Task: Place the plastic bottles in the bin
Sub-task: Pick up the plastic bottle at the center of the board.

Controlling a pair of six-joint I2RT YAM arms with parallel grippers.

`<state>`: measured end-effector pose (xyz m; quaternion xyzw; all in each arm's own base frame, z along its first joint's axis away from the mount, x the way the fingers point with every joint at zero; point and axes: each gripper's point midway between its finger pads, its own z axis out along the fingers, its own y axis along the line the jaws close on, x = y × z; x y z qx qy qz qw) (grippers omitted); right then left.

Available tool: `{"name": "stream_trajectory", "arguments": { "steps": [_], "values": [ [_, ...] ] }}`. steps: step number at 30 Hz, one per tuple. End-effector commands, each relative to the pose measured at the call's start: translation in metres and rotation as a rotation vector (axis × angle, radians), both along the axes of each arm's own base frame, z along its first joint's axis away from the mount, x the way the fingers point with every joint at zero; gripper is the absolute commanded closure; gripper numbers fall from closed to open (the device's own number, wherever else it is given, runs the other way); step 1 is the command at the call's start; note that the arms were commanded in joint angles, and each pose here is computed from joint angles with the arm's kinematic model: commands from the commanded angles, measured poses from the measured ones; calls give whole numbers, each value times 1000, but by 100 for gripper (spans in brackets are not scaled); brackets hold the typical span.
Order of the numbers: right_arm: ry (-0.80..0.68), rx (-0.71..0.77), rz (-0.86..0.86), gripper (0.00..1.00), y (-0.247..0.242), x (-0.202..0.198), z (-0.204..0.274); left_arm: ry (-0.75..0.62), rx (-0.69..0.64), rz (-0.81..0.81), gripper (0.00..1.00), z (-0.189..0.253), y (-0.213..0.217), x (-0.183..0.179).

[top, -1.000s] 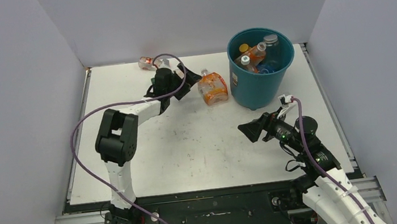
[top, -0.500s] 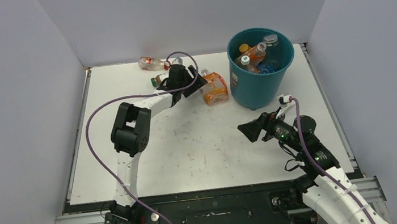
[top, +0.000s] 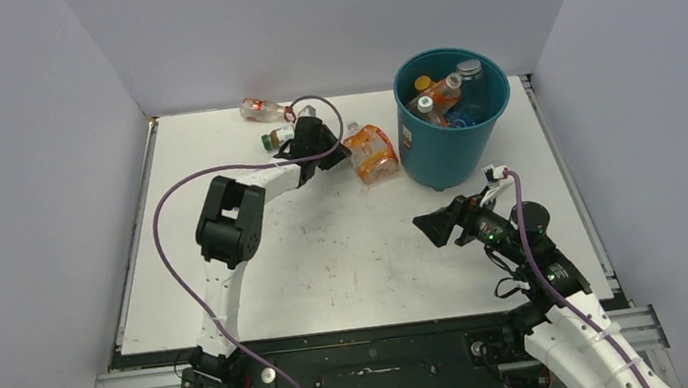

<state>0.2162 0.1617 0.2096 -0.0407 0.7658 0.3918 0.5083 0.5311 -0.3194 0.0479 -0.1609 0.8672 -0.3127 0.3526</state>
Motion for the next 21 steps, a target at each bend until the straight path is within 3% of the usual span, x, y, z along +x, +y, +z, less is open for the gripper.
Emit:
{"name": "stream_trajectory", "arguments": {
  "steps": [1,5,13,21],
  "values": [
    [-71,18,-9,10,0,2,25,-53,-49,-3,83,20,-1,0],
    [-65,27,-6,10,0,1,25,-84,-66,-11,100,34,3,-9],
    [-52,24,-6,10,0,-1,23,-104,-48,-33,100,52,35,-65],
    [33,36,28,9,13,4,-6,-53,-15,-121,100,54,61,-182]
  ]
}}
